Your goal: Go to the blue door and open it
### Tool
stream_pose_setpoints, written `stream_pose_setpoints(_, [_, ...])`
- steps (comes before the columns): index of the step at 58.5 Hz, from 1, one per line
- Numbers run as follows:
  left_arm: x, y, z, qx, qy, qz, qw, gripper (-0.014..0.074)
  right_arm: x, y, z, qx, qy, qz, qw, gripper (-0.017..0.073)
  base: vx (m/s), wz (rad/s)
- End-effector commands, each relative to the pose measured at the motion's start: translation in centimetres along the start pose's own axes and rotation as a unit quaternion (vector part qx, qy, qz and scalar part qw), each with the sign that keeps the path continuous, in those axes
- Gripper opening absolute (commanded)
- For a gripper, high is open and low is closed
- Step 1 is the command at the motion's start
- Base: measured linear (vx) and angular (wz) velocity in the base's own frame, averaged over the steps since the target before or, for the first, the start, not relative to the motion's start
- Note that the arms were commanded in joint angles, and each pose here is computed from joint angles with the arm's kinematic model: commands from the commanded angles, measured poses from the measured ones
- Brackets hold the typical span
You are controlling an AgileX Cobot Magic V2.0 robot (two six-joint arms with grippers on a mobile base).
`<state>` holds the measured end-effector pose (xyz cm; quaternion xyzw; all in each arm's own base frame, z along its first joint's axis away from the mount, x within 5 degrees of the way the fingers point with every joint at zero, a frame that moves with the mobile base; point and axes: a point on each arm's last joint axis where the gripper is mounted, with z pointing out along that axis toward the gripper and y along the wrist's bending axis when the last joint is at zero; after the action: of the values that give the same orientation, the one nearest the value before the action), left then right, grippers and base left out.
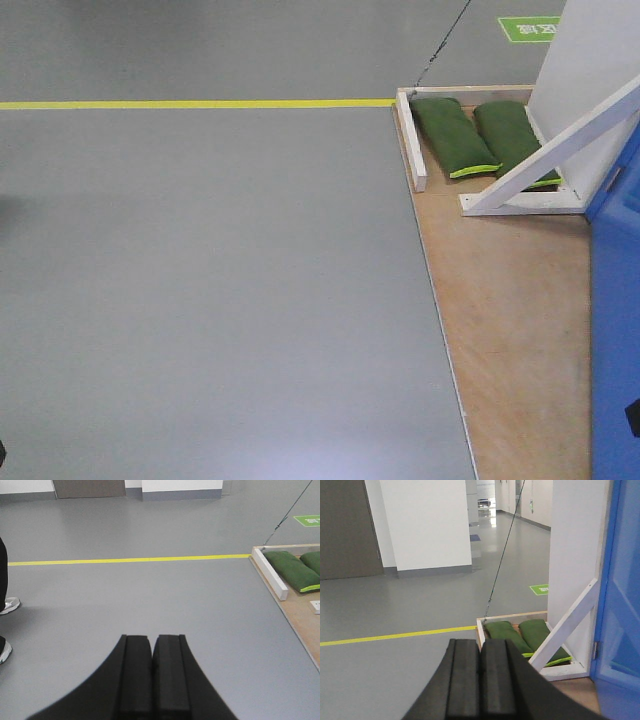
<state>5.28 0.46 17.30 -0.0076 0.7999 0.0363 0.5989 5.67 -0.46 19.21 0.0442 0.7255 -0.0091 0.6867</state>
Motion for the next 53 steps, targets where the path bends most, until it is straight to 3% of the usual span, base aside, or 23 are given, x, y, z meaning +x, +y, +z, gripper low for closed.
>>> stream_pose_setpoints(1, [-1.6,0.0,-0.4,0.002,-0.059,-0.005,0.998,0.0073,-0.8,0.1,-0.2,-0.005,-0.049,-0.006,0.999,0.0008,0.00,0.00])
stream_pose_setpoints(8, [-1.6,0.0,-0.4,0.002,-0.059,-0.005,0.998,0.0073,-2.2,0.1,-0.5,-0.004,-0.043,0.012,0.999,0.0008,0.00,0.00])
stream_pose_setpoints(34, [-1.6,0.0,-0.4,0.002,-0.059,-0.005,0.998,0.0073,-14.6,0.6,-1.8,-0.001,-0.081,0.013,0.997,0.0008,0.00,0.00])
stream_pose_setpoints(47, [-1.6,0.0,-0.4,0.002,-0.059,-0.005,0.998,0.0073,-16.1,0.7,0.0,0.003,-0.054,0.009,0.998,0.0008,0.00,0.00])
stream_pose_setpoints(53, [-1.6,0.0,-0.4,0.002,-0.059,-0.005,0.998,0.0073,-15.9,0.2,2.0,0.031,-0.015,0.010,0.999,0.0008,0.00,0.00])
